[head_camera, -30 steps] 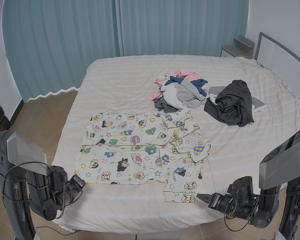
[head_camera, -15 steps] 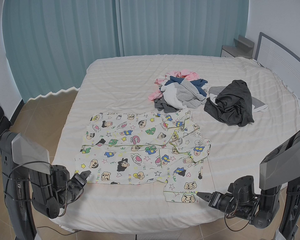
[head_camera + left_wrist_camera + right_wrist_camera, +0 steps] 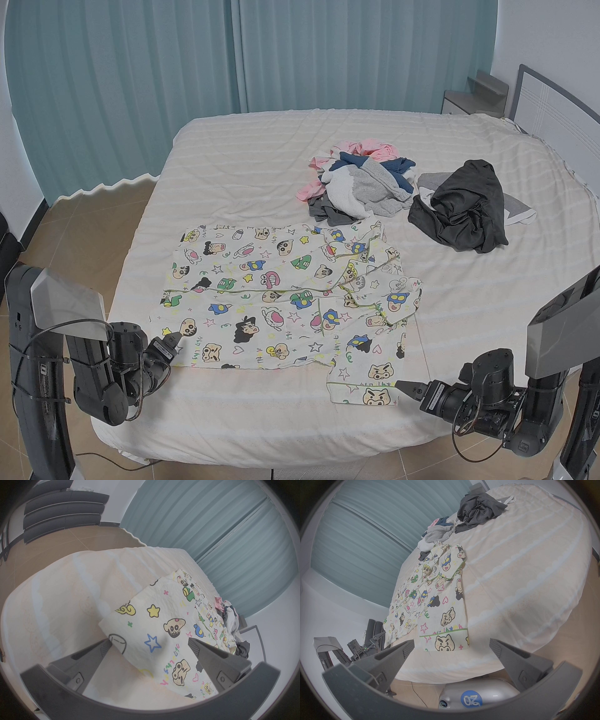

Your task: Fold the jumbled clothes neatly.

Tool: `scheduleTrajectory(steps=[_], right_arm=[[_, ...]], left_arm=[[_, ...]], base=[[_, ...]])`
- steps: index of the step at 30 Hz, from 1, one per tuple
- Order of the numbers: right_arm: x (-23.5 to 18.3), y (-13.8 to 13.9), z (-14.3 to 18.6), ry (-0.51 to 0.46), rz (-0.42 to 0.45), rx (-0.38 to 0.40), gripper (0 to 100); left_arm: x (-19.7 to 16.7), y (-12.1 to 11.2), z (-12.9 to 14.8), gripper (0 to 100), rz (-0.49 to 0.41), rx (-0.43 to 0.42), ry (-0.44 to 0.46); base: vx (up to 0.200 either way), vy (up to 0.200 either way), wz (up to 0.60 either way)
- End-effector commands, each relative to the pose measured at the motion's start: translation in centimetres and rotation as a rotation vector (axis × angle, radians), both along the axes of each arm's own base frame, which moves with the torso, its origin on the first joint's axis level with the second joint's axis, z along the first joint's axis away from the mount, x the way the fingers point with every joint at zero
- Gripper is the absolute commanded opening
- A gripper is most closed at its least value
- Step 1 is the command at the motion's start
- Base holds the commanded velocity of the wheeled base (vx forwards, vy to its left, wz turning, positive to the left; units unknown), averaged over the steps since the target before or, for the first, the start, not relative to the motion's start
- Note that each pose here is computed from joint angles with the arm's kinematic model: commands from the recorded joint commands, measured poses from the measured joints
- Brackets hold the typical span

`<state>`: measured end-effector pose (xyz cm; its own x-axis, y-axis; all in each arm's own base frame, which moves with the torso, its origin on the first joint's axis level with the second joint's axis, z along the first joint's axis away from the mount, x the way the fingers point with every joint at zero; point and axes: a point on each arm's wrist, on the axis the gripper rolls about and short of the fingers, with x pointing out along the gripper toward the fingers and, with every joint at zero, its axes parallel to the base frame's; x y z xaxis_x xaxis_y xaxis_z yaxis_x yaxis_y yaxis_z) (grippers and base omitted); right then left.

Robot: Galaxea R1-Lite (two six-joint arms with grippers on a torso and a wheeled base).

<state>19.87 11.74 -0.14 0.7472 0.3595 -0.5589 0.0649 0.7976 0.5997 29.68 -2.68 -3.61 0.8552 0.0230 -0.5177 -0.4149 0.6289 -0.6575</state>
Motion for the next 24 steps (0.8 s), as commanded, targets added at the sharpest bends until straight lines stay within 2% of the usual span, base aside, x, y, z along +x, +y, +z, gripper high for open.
scheduleTrajectory(steps=[1, 4, 5, 9, 16, 24], right_arm=[[0.0, 0.0, 0.3, -0.009, 0.0, 0.006, 100], [0.0, 0.0, 0.2, -0.007, 0.0, 0.006, 100], [0.0, 0.0, 0.2, -0.006, 0.0, 0.005, 100], [-0.1, 0.0, -0.1, 0.005, 0.003, -0.001, 100], [0.2, 0.2, -1.6, 0.051, 0.004, -0.029, 100], [1.3, 0.8, -2.0, 0.025, 0.002, -0.018, 100]], left_arm=[[0.4, 0.0, -0.1, 100, 0.003, 0.0, -0.006], [1.0, 0.1, 0.0, 100, 0.011, 0.001, -0.023], [1.1, 0.2, 0.1, 0, 0.013, 0.001, -0.026], [0.9, 0.2, -0.3, 0, 0.013, 0.006, 0.015], [0.7, 0.3, -0.4, 0, 0.017, 0.007, 0.027], [-0.7, 0.5, -0.4, 0, 0.02, 0.012, 0.067]], base=[[0.0, 0.0, 0.0], [0.0, 0.0, 0.0], [0.0, 0.0, 0.0], [0.0, 0.0, 0.0], [0.0, 0.0, 0.0], [0.0, 0.0, 0.0]])
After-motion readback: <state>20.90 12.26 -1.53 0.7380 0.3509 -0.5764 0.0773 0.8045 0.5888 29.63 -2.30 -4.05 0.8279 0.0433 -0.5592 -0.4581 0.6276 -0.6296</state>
